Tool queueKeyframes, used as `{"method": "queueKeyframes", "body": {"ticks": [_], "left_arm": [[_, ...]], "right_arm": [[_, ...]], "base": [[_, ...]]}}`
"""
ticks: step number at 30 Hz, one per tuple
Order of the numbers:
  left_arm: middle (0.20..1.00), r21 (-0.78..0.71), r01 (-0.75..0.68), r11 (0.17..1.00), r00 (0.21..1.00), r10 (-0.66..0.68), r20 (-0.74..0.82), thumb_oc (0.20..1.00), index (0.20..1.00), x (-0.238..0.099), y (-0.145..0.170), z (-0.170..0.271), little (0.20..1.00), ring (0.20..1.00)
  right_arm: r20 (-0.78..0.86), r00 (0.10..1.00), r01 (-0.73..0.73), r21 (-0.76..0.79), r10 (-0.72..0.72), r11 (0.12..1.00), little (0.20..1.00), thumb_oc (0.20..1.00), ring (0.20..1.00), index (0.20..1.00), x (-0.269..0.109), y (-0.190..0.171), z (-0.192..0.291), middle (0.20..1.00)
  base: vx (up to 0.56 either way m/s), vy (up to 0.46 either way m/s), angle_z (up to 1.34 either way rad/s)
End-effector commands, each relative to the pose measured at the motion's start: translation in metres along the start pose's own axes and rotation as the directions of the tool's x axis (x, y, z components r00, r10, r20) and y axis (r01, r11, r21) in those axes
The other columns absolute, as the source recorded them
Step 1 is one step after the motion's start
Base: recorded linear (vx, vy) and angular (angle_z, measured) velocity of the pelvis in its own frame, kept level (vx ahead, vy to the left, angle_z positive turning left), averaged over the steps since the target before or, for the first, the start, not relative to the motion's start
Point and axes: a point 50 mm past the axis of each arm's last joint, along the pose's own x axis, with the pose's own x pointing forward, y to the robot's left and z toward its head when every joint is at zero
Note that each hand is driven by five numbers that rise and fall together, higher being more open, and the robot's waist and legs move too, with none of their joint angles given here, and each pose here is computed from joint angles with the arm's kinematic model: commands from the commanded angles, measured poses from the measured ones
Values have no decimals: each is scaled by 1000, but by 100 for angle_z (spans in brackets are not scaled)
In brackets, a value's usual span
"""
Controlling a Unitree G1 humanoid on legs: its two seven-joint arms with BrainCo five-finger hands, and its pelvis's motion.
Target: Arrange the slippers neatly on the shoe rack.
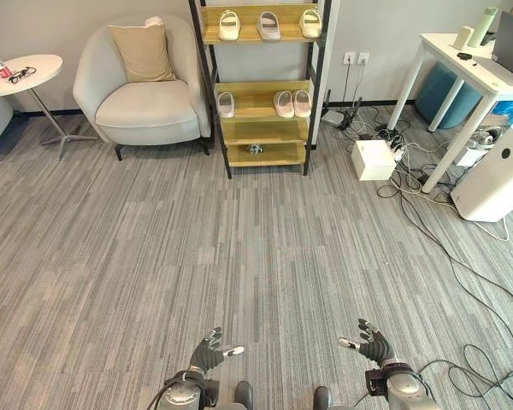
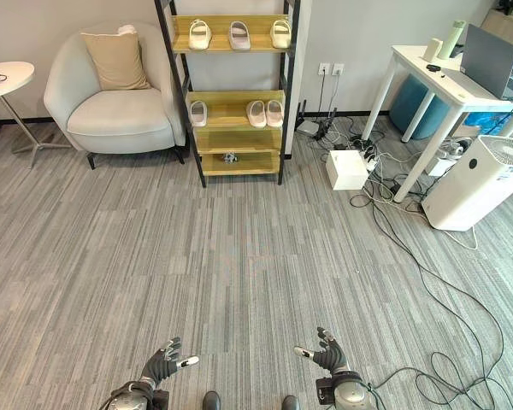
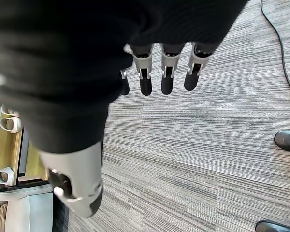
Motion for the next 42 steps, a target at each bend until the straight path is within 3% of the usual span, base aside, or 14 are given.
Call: {"method": "queueKeyframes", "body": {"ticks": [1,19,28,32,40,42], "left_arm": [[1000,-45,-8,999,996,12,85,1000,1000,8,4,24,1000,1000],[1000,-131,-78,988,994,86,61,1000,1000,4,18,16,1000,1000],[1000,-99,-85,991,992,94,86,1000,1000,5,20,22,1000,1000],[1000,-11,-43,999,992,44,120,1000,1000,5,23,31,1000,1000],[1000,-14,-81,997,970,82,230,1000,1000,12,33,66,1000,1000],[1000,-91,-94,991,962,114,248,1000,1000,9,37,67,1000,1000]], "right_arm": [[80,997,-12,31,10,999,1000,1000,1000,1000,6,-1,21,1000],[163,986,-21,-30,25,999,1000,1000,1000,1000,6,1,41,1000],[163,986,-12,-39,18,999,1000,1000,1000,1000,7,0,41,1000],[175,985,2,-37,5,999,1000,1000,1000,1000,14,-5,53,1000],[122,992,31,-4,-31,1000,1000,1000,1000,1000,11,-17,39,1000],[121,992,41,1,-41,999,1000,1000,1000,1000,8,-25,35,1000]], "base": [[-1,-6,-5],[20,6,0],[26,9,0],[29,234,-4],[462,-112,5],[621,-413,17]]}}
